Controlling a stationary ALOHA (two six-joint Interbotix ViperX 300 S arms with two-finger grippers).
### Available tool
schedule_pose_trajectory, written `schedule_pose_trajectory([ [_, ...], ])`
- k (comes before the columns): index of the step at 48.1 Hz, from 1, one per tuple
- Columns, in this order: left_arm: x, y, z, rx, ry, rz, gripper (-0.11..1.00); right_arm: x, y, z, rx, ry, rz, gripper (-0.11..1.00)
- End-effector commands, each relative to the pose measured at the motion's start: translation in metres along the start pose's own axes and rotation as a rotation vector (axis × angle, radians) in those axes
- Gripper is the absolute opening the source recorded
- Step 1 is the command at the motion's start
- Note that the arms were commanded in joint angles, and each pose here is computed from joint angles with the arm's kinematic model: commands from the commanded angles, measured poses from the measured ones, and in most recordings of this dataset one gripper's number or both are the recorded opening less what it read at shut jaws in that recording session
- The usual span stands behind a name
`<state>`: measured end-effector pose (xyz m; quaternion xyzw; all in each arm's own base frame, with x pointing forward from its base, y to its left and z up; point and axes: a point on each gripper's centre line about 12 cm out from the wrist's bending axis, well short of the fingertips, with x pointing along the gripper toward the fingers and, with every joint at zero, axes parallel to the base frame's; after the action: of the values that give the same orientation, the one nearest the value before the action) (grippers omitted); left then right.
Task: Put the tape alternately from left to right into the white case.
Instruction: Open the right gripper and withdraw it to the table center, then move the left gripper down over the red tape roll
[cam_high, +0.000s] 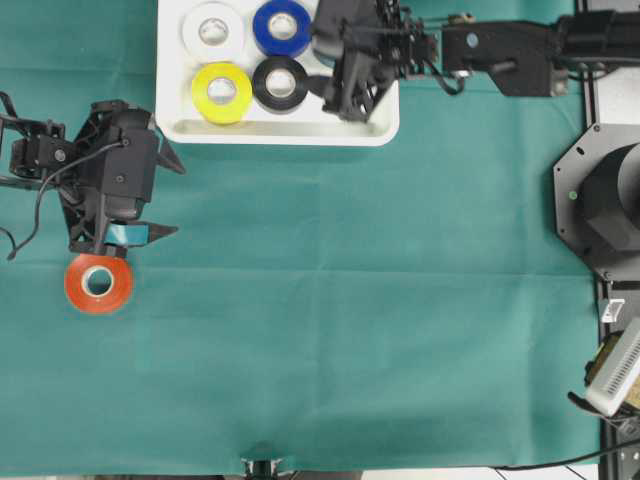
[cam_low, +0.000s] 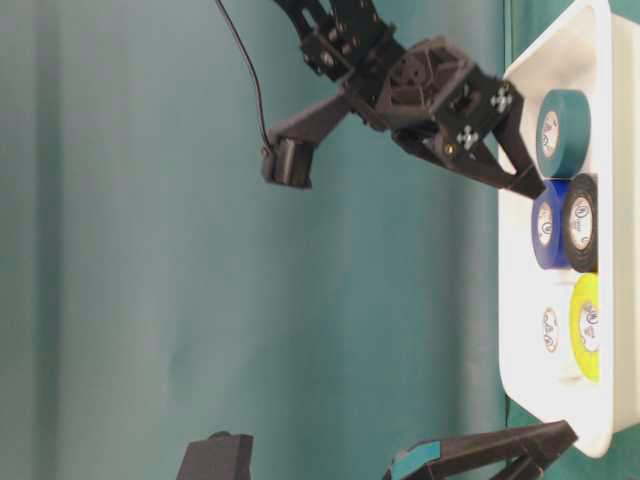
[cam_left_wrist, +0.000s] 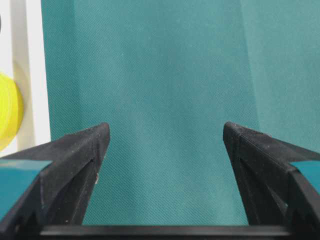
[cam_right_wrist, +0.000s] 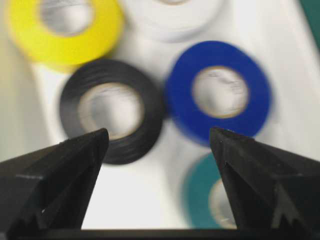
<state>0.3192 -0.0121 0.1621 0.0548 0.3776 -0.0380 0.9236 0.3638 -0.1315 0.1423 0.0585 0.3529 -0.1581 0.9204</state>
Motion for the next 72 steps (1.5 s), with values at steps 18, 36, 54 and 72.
schedule_pose_trajectory([
  [18, -0.004, 0.001, 0.010, 0.001, -0.037, 0.003, 1.00, -0.034, 0.053, -0.008, -0.092, -0.042, 0.120, 0.88],
  [36, -0.005, 0.001, 0.011, 0.000, -0.038, 0.003, 1.00, -0.052, 0.097, -0.037, -0.184, -0.006, 0.226, 0.88],
  [54, -0.005, 0.000, 0.011, 0.003, -0.035, 0.000, 1.00, -0.053, 0.104, -0.039, -0.199, -0.004, 0.243, 0.88],
  [72, -0.010, -0.014, 0.006, 0.030, 0.009, -0.035, 1.00, -0.053, 0.104, -0.038, -0.200, -0.008, 0.243, 0.88],
])
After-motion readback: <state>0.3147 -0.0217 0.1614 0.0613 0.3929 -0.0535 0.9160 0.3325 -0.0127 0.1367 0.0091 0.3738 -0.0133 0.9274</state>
